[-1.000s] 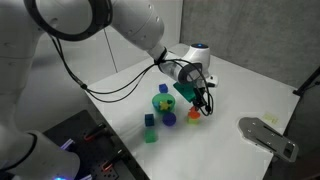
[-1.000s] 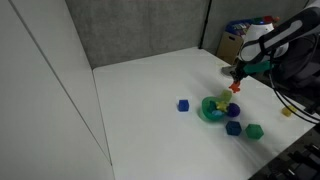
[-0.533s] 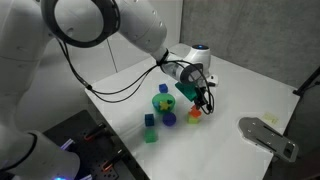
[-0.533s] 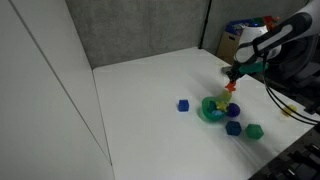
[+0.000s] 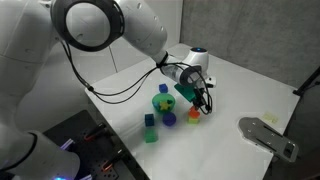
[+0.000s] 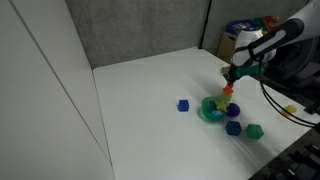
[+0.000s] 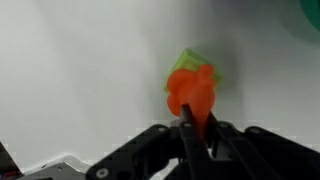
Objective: Put the orange rubber toy in the light green block
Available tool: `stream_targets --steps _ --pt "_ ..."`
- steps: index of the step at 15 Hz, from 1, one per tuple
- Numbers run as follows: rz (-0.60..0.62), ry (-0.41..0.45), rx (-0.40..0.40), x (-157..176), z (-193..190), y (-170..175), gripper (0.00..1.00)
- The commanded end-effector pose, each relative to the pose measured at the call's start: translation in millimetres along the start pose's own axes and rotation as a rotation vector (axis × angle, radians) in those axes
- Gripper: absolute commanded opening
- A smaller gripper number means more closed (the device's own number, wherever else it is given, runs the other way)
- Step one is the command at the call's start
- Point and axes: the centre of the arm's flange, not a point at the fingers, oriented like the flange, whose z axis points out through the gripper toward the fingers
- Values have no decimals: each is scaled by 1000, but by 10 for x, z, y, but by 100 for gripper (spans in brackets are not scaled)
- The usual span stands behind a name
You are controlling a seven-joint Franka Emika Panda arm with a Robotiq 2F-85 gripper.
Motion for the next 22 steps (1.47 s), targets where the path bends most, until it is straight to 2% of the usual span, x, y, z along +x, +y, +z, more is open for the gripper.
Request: stream_targets --steps 1,4,8,14,22 --pt "24 2 4 80 2 -37 45" --pt "32 -1 29 70 -130 -39 69" --pt "35 21 66 51 -578 -94 98" --pt "-54 12 101 -161 -1324 -211 100" --pt "-254 -118 91 -908 -1997 -332 100"
